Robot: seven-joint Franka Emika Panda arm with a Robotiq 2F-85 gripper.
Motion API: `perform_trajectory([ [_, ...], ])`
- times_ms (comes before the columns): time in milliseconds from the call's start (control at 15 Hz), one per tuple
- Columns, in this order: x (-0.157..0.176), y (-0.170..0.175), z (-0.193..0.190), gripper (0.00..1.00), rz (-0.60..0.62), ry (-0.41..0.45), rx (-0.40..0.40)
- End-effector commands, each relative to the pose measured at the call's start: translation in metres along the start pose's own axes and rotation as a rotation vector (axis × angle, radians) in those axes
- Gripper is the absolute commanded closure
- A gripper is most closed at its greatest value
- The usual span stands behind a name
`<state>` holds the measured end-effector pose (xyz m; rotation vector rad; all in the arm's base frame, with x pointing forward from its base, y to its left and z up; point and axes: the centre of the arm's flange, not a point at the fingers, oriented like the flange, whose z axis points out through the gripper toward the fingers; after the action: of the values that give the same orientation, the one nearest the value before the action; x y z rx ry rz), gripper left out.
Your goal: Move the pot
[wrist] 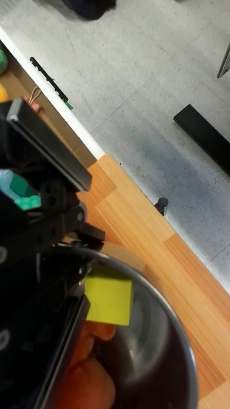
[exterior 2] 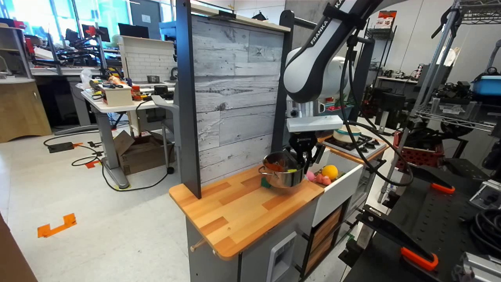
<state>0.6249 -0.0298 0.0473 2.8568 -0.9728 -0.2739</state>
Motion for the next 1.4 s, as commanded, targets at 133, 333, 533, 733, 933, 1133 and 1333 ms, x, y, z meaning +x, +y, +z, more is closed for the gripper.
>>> perform_trajectory([
  [133,-0.007,0.023,-0.002,0.98,0.058,-0.020,0.010],
  [333,-0.011,0.038,-0.004,0.98,0.075,-0.024,0.012],
  [533,-0.011,0.054,0.000,0.98,0.106,-0.042,-0.004],
  [733,-0.002,0.064,0.014,0.98,0.141,-0.080,-0.027],
  [933,0.006,0.063,0.022,0.98,0.154,-0.097,-0.033],
  [1133,0.011,0.055,0.029,0.98,0.149,-0.104,-0.037],
  [1333,0.017,0.042,0.036,0.98,0.134,-0.121,-0.038],
])
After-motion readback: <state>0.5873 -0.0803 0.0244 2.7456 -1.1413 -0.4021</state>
